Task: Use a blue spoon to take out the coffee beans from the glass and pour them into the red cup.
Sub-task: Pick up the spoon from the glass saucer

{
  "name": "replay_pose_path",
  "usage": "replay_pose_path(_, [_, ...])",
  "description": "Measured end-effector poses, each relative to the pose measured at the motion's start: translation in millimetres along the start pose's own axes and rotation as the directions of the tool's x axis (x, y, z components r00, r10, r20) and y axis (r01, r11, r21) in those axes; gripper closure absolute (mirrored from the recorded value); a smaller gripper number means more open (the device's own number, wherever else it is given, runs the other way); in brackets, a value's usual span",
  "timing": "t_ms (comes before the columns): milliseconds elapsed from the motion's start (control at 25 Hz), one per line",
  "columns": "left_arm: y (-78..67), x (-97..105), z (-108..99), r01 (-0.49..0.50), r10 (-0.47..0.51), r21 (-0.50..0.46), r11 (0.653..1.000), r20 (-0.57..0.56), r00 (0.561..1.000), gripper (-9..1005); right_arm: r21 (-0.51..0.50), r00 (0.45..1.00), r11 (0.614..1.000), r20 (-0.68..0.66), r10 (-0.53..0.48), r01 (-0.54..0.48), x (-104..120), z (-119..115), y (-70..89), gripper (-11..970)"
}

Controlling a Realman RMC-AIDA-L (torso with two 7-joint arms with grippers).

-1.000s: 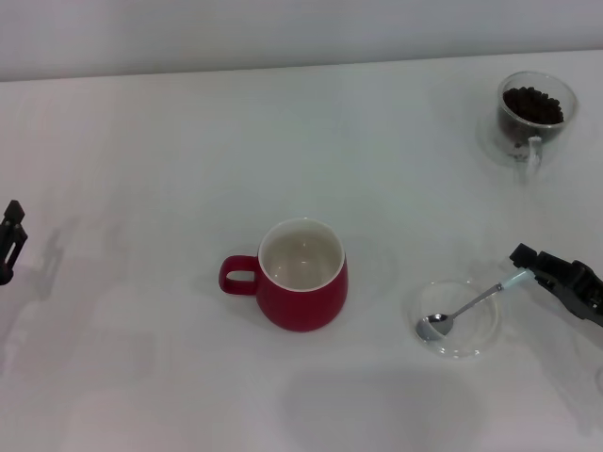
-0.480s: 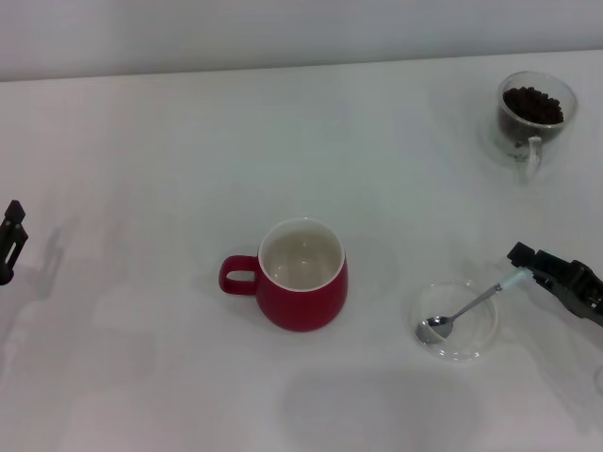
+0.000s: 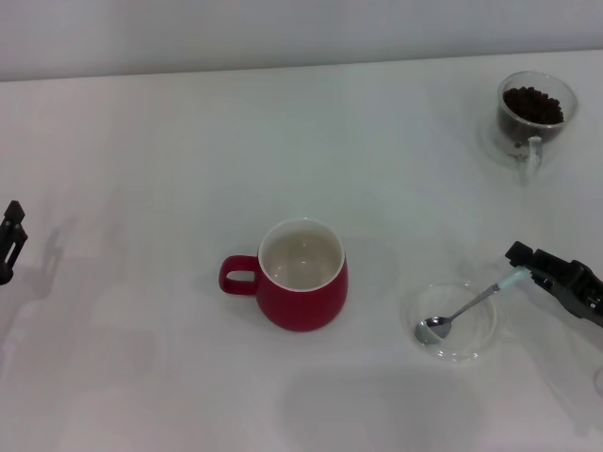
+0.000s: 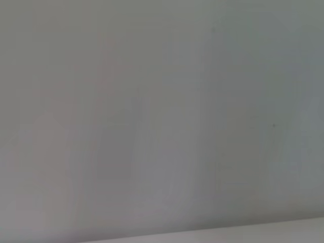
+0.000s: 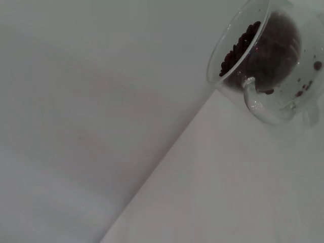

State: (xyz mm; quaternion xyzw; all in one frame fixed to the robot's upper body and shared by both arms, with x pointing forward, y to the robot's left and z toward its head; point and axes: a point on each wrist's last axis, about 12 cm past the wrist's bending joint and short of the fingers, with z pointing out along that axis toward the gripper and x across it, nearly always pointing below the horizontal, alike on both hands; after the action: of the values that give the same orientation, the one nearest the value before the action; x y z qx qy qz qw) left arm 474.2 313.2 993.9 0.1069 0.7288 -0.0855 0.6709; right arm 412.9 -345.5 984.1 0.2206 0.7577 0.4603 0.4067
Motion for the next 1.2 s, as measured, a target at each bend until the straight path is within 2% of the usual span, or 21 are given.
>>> replay_pose_path(400, [-0.1, 1.0, 1.0, 0.0, 0.0, -0.002, 1.0, -0.011, 1.0, 402, -0.007, 1.0, 1.0, -0.007, -0.004, 0.004, 0.7, -2.1, 0.5, 712])
replay_pose_path(1200, [1.1, 0.4, 2.2, -0.005, 0.005, -0.002, 1.0, -0.012, 1.0, 403, 0.01, 0.999, 1.0, -0.035, -0.016, 0.017, 3.4, -8.2, -2.6, 656])
